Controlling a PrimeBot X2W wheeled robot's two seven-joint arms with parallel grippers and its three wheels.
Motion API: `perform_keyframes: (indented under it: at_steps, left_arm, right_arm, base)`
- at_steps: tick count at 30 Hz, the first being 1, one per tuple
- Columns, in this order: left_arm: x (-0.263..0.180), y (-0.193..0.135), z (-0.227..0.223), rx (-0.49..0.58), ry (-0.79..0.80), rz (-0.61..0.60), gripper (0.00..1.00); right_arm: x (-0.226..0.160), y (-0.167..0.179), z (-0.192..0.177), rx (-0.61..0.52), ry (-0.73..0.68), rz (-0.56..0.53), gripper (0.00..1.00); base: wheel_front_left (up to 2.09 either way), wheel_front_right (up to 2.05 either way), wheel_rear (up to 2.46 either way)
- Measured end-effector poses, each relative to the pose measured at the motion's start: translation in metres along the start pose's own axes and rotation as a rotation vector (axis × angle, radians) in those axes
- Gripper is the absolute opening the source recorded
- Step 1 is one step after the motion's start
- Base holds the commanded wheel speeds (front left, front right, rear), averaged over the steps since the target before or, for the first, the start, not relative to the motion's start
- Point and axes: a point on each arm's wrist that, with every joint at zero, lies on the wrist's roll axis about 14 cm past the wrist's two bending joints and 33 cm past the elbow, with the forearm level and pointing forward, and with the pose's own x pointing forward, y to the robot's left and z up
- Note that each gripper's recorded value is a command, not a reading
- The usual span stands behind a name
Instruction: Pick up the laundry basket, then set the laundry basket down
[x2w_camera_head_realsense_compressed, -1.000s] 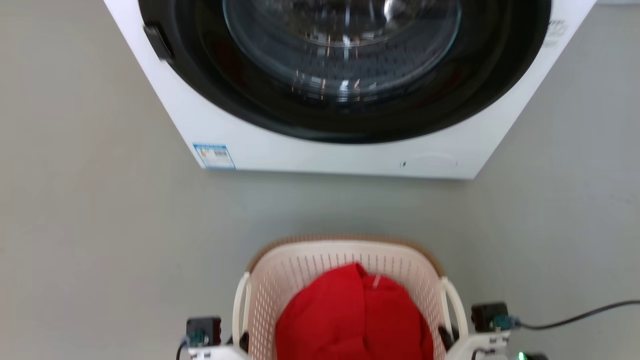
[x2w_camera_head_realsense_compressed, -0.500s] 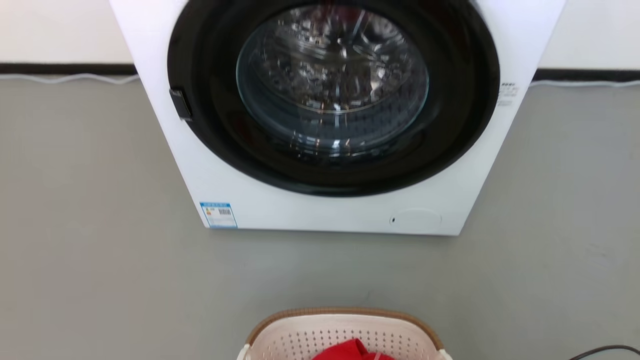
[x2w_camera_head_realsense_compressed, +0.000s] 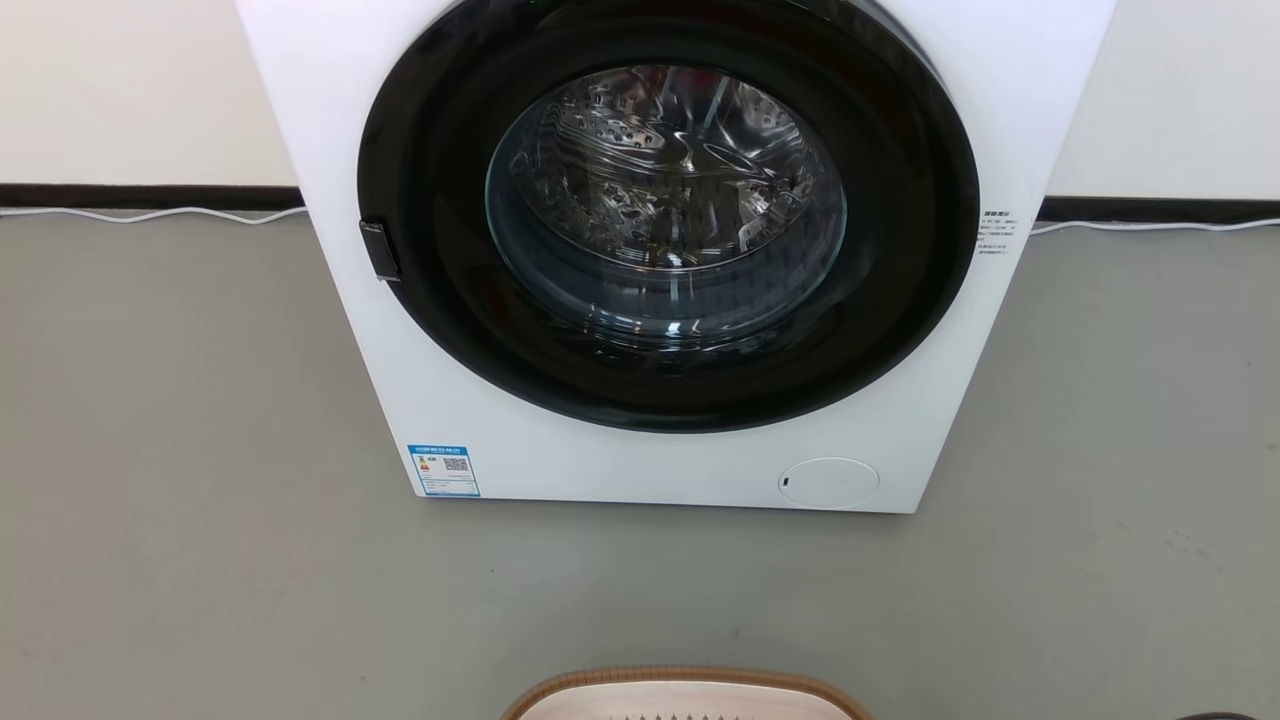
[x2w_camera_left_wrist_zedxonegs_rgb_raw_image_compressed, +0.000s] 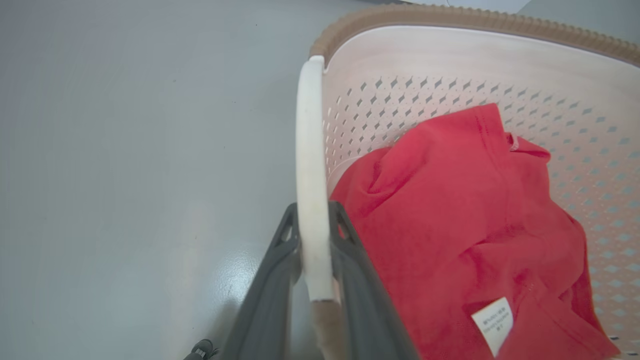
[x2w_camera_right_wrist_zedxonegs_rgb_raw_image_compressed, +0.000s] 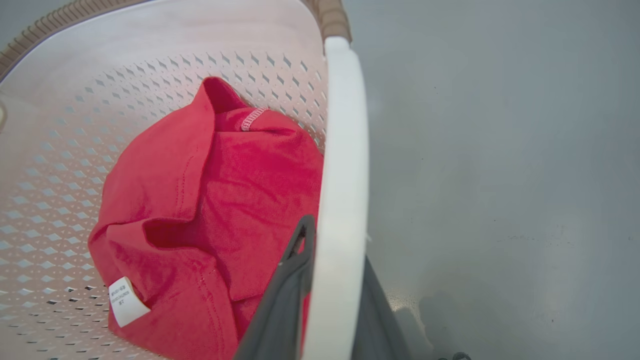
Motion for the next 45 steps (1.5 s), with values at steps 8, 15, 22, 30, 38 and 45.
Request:
perform_keyframes:
  at_steps: [8,15,22,30,38,45]
  left_arm:
    - [-0.0008,0.0003,0.0001,-0.014,-0.003,0.003,0.00]
    - [-0.0004,0.0003,0.0017,-0.022,-0.007,0.006,0.00]
    - [0.0000,0.0008,0.0024,-0.023,-0.009,0.011,0.00]
    - [0.0004,0.0008,0.0019,-0.023,-0.006,0.011,0.00]
    - [0.0009,0.0013,0.0019,-0.023,-0.004,0.012,0.00]
    - [0.0010,0.0014,0.0016,-0.023,-0.002,0.012,0.00]
  right_arm:
    - [-0.0010,0.0011,-0.0052,0.005,0.016,0.002,0.00]
    - [-0.0010,0.0019,-0.0055,0.006,0.007,0.004,0.00]
    - [-0.0006,0.0030,-0.0059,0.007,0.006,0.007,0.00]
    - [-0.0006,0.0034,-0.0085,0.009,0.015,0.009,0.00]
    - [0.0008,0.0038,-0.0027,0.009,0.006,0.011,0.00]
    - [0.0007,0.0043,-0.0053,0.005,0.015,0.013,0.00]
  base:
    - [0.00,0.00,0.00]
    - [0.00,0.00,0.00]
    - [0.00,0.00,0.00]
    - [0.00,0.00,0.00]
    - [0.00,0.00,0.00]
    - [0.00,0.00,0.00]
